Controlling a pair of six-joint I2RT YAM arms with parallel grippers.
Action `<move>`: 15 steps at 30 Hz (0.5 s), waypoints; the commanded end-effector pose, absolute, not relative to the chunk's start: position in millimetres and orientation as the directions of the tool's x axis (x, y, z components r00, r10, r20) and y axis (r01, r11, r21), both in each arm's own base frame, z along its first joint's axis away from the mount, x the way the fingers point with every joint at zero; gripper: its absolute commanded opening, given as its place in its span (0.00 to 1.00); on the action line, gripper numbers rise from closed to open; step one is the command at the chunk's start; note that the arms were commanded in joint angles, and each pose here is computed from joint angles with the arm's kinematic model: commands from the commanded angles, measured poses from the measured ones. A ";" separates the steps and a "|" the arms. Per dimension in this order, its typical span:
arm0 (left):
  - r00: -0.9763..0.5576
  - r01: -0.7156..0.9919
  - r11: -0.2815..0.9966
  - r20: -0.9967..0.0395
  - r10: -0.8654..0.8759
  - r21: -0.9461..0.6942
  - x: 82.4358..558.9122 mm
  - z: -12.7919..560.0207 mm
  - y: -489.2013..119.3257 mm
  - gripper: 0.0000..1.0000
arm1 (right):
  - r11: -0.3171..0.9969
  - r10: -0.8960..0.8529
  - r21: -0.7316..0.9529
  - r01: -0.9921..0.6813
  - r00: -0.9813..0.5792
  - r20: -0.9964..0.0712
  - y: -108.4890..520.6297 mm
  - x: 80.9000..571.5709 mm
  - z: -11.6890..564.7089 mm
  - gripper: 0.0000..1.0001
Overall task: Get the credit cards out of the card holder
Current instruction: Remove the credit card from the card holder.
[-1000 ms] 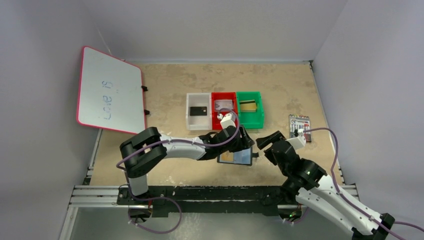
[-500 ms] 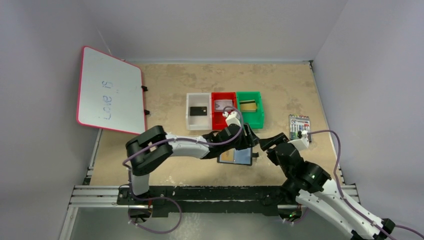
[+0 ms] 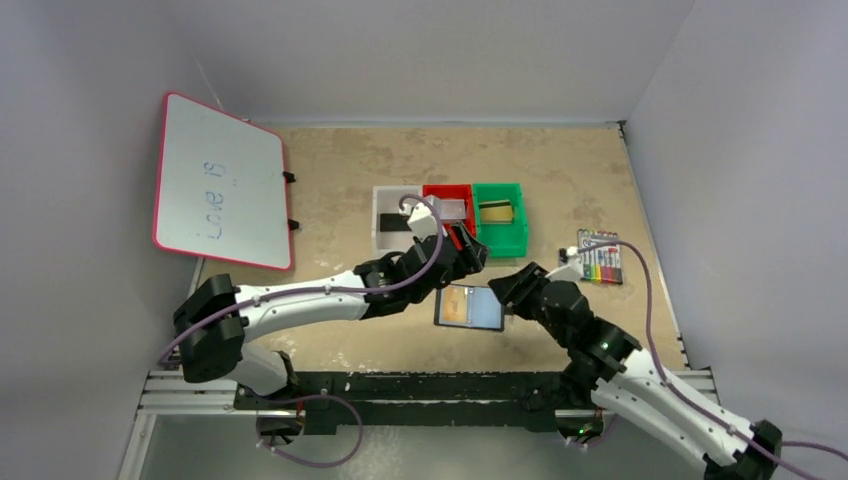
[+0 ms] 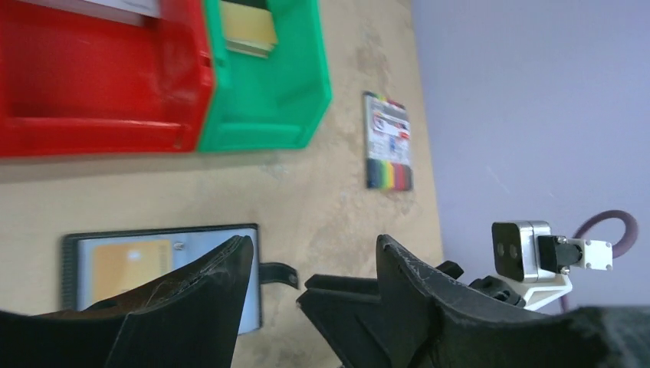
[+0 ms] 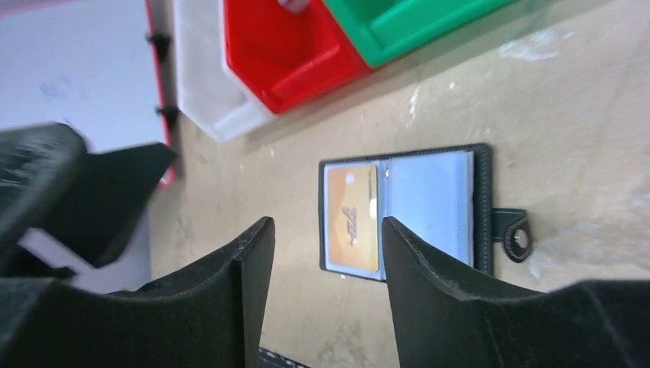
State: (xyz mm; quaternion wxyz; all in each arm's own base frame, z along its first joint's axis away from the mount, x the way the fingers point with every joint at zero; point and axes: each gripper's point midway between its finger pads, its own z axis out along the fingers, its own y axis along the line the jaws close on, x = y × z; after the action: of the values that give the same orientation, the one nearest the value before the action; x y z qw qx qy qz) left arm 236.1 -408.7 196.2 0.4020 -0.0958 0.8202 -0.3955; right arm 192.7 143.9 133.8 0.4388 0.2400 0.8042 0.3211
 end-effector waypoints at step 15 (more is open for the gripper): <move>-0.688 -0.004 0.944 -0.684 -0.243 -0.330 228.3 71.3 -321.1 0.60 | 0.601 0.402 0.795 -0.084 -0.828 -0.391 239.9 207.7 75.0 0.47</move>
State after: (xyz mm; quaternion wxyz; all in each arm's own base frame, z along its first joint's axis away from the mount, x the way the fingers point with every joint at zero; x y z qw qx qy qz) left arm 226.3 -318.9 73.6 0.3873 -0.0740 0.9058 -0.1553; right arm 204.7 228.5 55.5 0.2684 0.1166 0.8769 0.3814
